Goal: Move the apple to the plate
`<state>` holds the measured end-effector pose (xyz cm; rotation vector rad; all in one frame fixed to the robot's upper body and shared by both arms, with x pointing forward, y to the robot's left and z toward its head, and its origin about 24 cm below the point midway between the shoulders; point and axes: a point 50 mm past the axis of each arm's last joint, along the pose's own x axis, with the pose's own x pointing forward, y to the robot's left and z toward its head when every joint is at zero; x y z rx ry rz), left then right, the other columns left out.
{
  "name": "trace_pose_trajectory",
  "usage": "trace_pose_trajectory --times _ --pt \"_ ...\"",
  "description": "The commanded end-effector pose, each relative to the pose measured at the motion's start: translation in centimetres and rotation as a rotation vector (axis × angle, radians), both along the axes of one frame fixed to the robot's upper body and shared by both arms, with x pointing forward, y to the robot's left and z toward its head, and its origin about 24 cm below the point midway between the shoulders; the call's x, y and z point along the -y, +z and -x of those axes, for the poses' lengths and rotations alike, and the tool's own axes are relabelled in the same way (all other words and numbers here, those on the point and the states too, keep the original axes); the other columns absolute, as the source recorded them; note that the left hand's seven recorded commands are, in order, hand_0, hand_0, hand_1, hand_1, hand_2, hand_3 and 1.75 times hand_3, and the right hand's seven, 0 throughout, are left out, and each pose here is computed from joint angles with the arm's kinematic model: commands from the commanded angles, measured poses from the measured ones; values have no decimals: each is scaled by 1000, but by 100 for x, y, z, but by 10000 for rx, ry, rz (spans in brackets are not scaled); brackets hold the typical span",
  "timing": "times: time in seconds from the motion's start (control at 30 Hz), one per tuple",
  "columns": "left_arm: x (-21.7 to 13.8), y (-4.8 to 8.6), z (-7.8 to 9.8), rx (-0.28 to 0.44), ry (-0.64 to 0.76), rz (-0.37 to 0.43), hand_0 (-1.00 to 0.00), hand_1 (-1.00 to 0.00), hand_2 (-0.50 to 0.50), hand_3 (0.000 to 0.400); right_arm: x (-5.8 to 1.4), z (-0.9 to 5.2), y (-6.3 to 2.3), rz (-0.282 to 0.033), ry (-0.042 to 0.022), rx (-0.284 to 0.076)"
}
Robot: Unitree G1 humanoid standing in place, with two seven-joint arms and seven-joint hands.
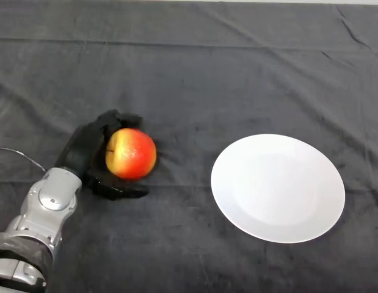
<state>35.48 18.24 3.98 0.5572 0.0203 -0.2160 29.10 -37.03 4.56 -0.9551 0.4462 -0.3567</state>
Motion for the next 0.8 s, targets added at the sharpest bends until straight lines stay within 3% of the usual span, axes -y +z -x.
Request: trace_pose_trajectory --times 0.03,0.23,0.8 --pt "74 74 -60 23 -472 -519 -1000 -773 -114 400 -73 246 -415 -281 -33 -1537" --pt "76 92 -84 -103 -564 -854 -1000 -902 -49 400 -73 246 -415 -280 -33 -1538" --pt "311 448 -271 836 -1259 -1219 -1000 -961 -20 400 -73 245 -415 -278 -33 -1539"
